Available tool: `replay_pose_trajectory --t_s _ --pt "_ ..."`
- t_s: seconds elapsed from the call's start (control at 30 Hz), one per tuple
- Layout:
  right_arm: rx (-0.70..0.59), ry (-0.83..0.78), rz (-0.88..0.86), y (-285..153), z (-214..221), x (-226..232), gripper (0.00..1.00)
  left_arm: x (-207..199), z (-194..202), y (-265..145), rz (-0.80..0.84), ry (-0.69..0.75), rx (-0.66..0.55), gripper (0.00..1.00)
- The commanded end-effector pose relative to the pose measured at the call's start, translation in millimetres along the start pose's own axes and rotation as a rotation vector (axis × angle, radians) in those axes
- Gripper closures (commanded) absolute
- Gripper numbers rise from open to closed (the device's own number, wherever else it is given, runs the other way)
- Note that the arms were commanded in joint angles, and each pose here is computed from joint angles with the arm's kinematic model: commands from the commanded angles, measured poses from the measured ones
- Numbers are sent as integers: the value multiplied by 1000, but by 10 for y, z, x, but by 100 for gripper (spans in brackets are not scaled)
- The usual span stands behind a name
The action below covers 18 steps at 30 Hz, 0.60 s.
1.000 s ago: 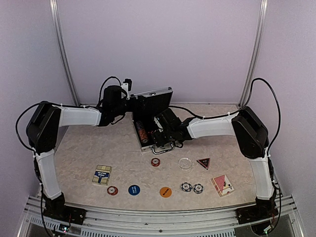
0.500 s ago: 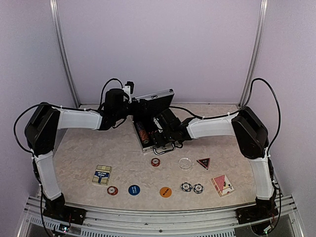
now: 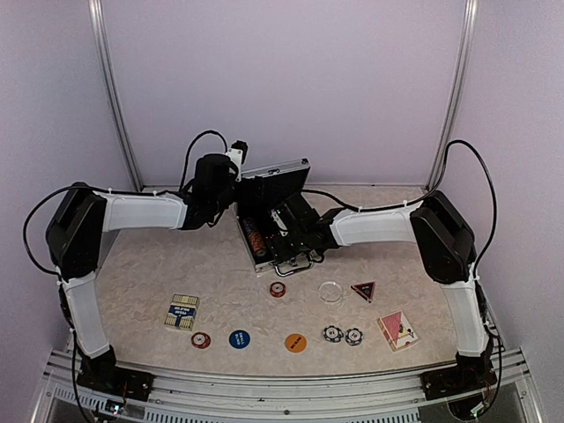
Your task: Pack up texas hold em set
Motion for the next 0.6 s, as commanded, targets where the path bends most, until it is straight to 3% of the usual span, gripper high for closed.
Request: replay_pose_trajectory --t_s 0.0,0.57 --pt "99 -23 -33 123 261 121 20 189 -378 -77 -134 115 -65 1" --pt "143 -27 -58 209 374 156 20 883 -538 335 -255 47 -16 1"
Point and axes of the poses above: each gripper's point midway between its finger pads, its own y axis out along the fingers, its own x axis along the line the jaws close on, z = x × y, the point moved 6 cm from there along -y, back along the fingers, and after that the axes turned 4 degrees about y, right-handed, at the moved point
